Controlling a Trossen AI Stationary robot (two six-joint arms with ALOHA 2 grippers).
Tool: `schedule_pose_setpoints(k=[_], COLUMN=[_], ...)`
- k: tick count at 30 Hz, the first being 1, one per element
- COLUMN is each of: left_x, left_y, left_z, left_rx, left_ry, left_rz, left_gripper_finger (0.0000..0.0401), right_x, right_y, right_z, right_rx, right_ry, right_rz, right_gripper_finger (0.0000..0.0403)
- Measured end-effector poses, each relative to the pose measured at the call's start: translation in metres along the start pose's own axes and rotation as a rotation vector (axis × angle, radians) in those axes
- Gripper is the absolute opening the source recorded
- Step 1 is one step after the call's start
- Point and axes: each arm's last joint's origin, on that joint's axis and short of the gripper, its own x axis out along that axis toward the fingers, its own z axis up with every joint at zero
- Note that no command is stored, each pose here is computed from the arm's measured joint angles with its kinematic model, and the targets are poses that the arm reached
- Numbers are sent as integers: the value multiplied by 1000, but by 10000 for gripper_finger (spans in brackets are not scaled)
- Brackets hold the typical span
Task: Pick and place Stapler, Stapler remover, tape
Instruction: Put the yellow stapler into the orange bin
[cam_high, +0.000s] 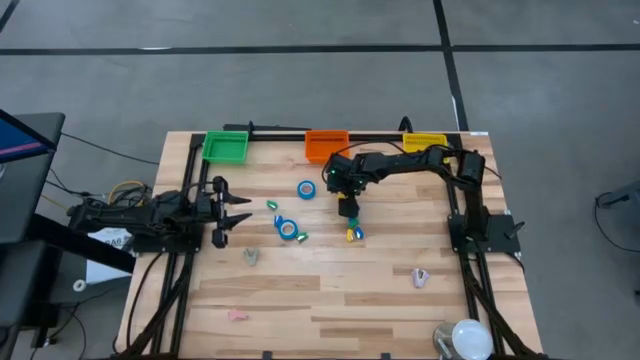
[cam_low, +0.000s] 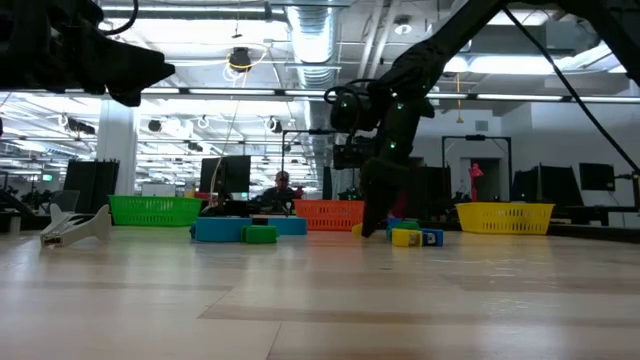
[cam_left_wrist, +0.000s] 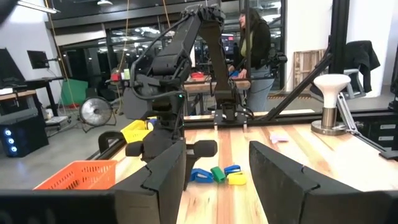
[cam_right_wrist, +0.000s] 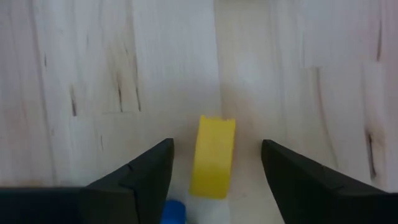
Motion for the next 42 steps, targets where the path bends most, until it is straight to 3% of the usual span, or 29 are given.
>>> schedule_pose_setpoints(k=[23, 35, 42], left_x=[6, 7, 7], left_y=[-2, -2, -2], left_z=[-9, -10, -9], left_rx=[15, 16, 15], left_ry=[97, 106, 103], left_rz=[-11, -11, -11], left_gripper_finger=[168, 168, 168], right_x=[0, -1, -18], right_y=[0, 1, 3], right_z=[-2, -2, -1], right_rx=[5, 3, -1], right_ry=[15, 18, -12], right_rz=[1, 2, -3], right_gripper_finger=[72, 69, 67])
